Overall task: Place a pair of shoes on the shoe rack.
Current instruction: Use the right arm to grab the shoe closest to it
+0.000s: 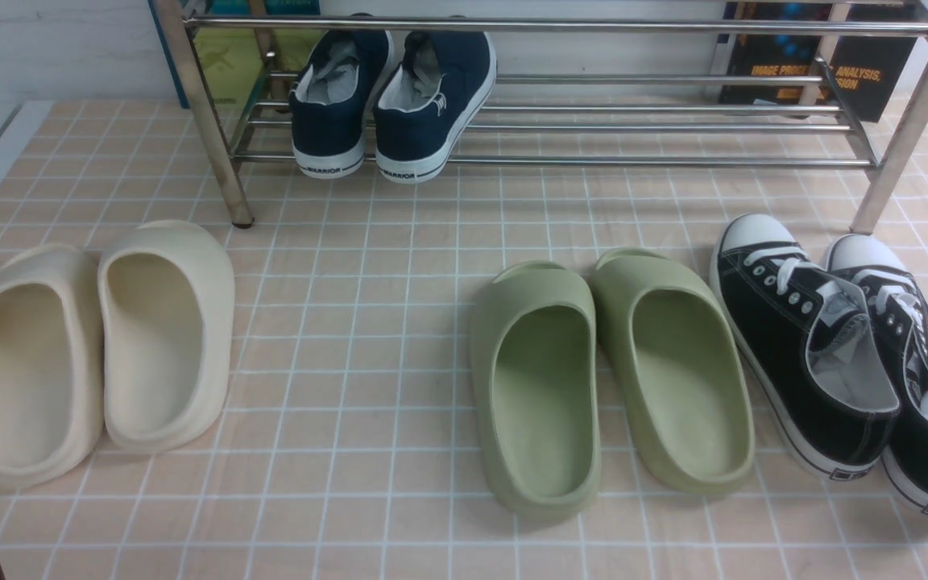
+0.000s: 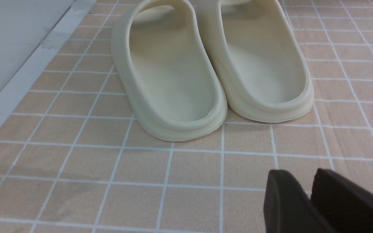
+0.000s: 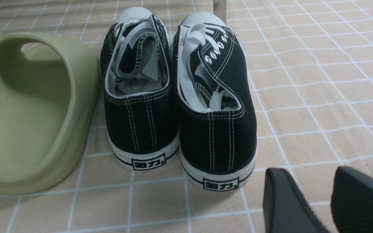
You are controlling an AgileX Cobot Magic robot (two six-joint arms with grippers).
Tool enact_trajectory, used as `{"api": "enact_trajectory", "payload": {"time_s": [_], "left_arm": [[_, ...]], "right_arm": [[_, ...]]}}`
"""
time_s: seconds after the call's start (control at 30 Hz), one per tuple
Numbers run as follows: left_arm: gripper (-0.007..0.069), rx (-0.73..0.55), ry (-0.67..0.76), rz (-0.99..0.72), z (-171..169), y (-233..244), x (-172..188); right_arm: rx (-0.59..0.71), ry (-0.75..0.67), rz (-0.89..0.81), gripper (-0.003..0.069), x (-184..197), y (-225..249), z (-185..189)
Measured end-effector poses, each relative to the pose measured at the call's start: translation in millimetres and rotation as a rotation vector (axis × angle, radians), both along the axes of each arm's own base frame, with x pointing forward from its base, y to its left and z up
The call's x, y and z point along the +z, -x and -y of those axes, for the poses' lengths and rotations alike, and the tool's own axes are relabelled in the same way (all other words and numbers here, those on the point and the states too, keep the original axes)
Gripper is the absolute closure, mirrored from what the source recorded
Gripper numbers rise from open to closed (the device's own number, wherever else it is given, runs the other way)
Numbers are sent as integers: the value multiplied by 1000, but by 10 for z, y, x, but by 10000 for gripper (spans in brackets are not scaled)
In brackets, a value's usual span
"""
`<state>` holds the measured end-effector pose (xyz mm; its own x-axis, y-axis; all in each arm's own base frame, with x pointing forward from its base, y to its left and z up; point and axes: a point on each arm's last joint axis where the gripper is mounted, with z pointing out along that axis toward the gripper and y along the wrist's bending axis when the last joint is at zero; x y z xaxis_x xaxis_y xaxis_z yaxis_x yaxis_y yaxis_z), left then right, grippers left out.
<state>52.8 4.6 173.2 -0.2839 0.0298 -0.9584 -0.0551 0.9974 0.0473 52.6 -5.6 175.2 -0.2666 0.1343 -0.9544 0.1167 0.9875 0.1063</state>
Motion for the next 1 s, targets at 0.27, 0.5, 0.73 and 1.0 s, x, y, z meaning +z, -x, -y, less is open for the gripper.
{"api": "enact_trajectory", "payload": {"time_s": [0.27,0.5,0.73,1.0], "left_arm": [[454,0,0,0,0,0,0],[445,0,0,0,0,0,0],[445,0,0,0,0,0,0],[440,0,0,-1,0,0,-1]], "right_arm": [[12,-245,15,420,4,-4,-73],[-5,-946,14,420,37,-6,-228],[-5,-1004,86,420,102,-21,-210],[79,-684,223,447,455,6,-180]]}}
